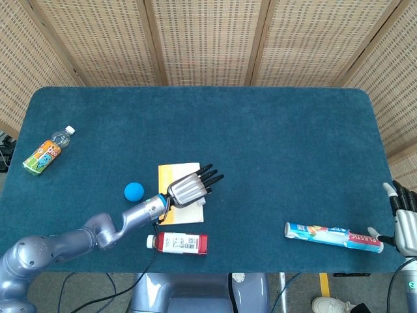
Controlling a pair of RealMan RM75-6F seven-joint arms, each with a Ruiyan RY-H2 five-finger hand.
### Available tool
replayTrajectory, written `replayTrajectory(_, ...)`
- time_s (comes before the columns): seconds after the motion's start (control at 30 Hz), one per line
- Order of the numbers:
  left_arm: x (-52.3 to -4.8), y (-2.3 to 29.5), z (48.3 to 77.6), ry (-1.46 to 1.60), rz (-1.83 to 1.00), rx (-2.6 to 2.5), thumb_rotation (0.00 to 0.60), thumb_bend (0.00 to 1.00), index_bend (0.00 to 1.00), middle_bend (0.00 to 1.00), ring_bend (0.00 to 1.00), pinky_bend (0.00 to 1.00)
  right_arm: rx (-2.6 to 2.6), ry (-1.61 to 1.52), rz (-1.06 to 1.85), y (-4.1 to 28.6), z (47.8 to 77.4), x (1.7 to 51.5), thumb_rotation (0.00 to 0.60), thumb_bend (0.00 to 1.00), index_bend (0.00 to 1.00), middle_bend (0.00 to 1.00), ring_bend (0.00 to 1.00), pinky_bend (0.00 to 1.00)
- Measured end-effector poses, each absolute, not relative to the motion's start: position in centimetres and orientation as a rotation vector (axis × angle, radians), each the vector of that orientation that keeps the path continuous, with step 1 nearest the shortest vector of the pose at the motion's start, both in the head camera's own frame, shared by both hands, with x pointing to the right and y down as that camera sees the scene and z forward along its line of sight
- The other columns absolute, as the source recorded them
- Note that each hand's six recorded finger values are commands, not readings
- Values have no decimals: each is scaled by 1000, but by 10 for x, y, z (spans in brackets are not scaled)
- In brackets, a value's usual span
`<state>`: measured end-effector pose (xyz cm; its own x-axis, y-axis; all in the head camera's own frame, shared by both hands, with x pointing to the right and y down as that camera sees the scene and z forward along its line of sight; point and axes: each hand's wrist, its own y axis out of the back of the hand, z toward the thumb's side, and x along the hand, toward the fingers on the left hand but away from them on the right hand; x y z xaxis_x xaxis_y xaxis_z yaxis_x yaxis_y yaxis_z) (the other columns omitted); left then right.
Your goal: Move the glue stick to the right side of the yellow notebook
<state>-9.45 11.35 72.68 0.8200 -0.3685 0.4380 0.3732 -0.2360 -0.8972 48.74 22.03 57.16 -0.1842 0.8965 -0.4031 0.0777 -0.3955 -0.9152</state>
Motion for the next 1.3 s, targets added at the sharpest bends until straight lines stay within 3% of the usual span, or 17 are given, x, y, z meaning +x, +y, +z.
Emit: replayTrajectory(1.3,-61,112,739,-63,-538,-1635,600,424,603,0,0,0,-1380,-1163,1700,219,575,501,600,0,66,0,0,0)
